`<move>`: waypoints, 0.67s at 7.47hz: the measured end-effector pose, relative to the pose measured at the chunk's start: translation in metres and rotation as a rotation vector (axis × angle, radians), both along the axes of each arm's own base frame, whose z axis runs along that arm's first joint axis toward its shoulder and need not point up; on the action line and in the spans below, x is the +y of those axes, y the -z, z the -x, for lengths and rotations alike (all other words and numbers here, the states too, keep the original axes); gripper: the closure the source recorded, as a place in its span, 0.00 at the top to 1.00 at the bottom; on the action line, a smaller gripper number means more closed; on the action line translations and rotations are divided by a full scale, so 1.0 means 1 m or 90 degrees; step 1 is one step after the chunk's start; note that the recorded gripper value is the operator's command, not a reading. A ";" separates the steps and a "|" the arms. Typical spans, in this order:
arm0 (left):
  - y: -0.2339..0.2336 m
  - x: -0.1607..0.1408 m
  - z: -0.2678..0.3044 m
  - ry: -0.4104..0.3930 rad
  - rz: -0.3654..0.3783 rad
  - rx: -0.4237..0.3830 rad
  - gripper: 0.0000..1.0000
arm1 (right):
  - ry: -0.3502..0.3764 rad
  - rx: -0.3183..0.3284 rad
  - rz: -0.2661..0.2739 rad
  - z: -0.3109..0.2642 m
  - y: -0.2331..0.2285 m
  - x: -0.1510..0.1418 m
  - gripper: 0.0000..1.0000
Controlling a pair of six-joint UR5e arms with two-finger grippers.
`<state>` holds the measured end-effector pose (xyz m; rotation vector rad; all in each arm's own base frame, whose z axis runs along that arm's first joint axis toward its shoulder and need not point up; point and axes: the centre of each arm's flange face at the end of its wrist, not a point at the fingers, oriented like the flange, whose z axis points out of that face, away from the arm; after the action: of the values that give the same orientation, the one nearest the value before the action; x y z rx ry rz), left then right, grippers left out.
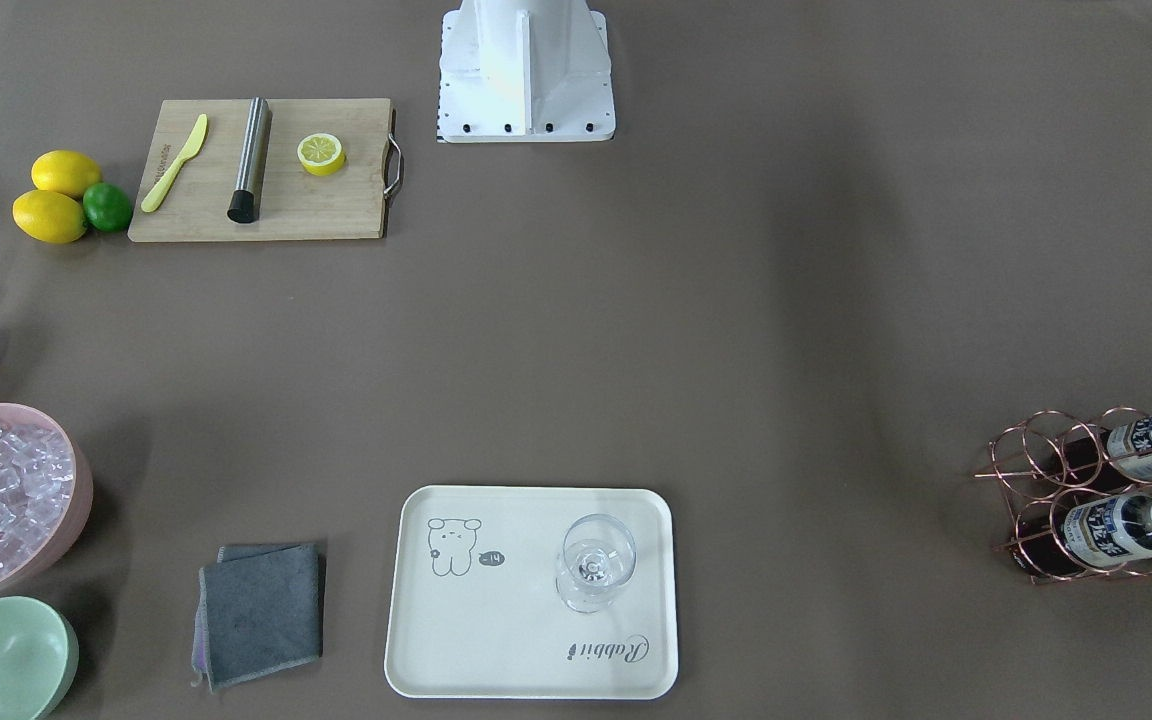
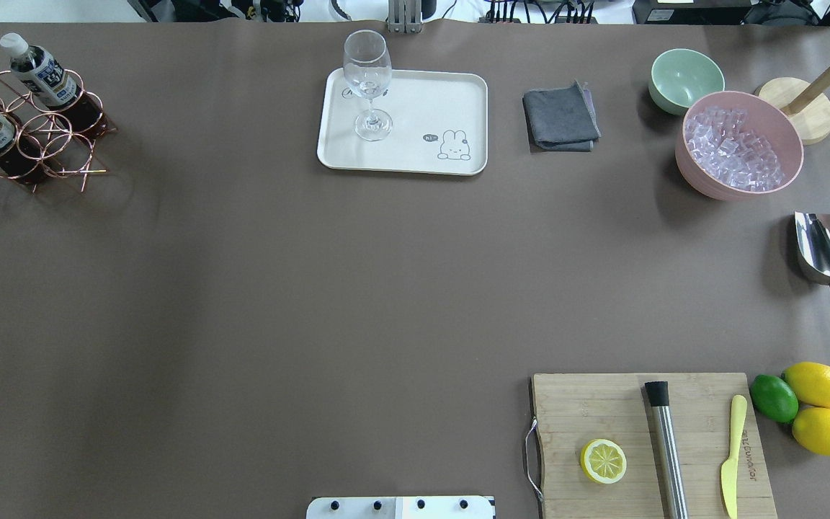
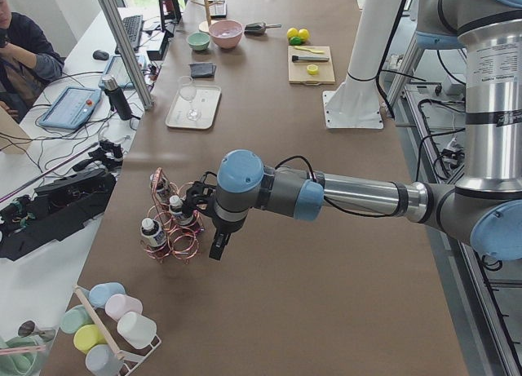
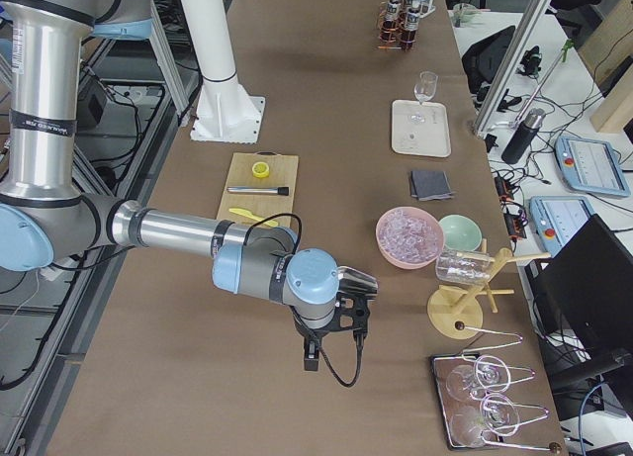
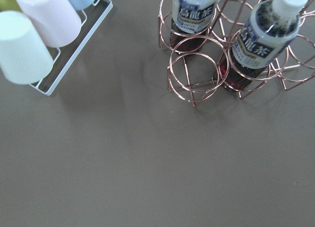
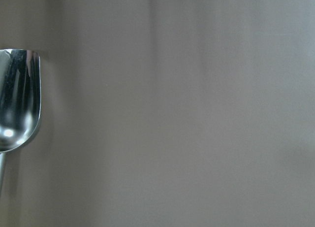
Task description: Take tea from basket to plate
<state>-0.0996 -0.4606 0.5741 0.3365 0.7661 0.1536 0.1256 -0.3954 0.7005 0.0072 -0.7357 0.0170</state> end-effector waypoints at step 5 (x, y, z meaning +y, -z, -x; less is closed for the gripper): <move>0.126 -0.101 0.057 -0.251 -0.226 -0.093 0.96 | 0.000 0.000 0.000 0.000 0.000 0.000 1.00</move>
<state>-0.1562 -0.5616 0.4482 0.5028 0.6525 0.6835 0.1256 -0.3954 0.7006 0.0071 -0.7358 0.0171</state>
